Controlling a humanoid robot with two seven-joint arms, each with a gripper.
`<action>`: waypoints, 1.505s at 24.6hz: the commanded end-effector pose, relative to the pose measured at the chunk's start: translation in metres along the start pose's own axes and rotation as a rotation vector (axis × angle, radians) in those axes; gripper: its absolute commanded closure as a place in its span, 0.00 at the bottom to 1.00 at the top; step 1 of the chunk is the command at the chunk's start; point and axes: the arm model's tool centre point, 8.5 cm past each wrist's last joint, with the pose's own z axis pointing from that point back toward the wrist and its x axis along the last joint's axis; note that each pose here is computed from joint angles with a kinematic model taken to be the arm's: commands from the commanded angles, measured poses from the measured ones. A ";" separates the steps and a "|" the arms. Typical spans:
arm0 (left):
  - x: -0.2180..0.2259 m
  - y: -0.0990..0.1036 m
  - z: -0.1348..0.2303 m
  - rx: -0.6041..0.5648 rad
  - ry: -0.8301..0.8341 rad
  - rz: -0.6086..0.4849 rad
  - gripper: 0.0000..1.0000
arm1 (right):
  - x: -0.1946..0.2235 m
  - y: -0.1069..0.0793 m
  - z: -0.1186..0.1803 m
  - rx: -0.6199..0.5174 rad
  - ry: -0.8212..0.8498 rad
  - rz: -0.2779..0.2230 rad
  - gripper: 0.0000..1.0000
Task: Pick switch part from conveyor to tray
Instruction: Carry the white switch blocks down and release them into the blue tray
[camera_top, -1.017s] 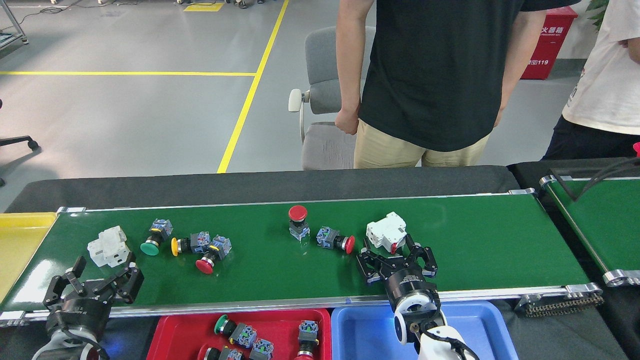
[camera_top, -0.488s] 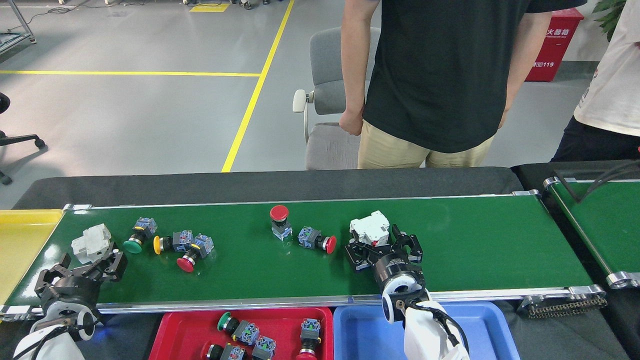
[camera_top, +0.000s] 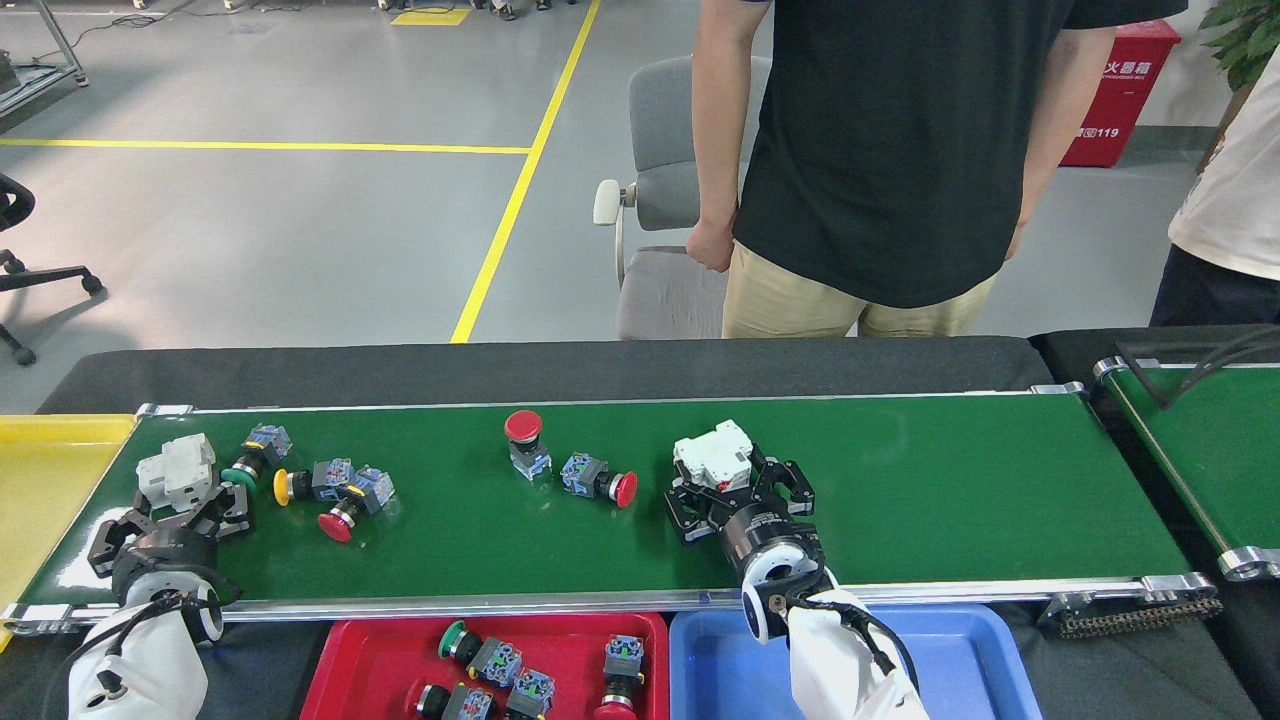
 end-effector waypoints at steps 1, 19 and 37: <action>-0.004 0.013 0.000 0.067 -0.004 -0.005 0.85 | -0.010 -0.017 0.016 -0.085 -0.091 0.028 0.96; 0.136 0.044 0.209 0.386 -0.792 -0.030 0.85 | -0.167 0.038 0.242 -0.092 -0.181 -0.122 0.00; 0.326 0.048 0.361 0.444 -1.135 -0.111 0.00 | -0.163 0.054 0.276 -0.069 0.514 -0.095 0.00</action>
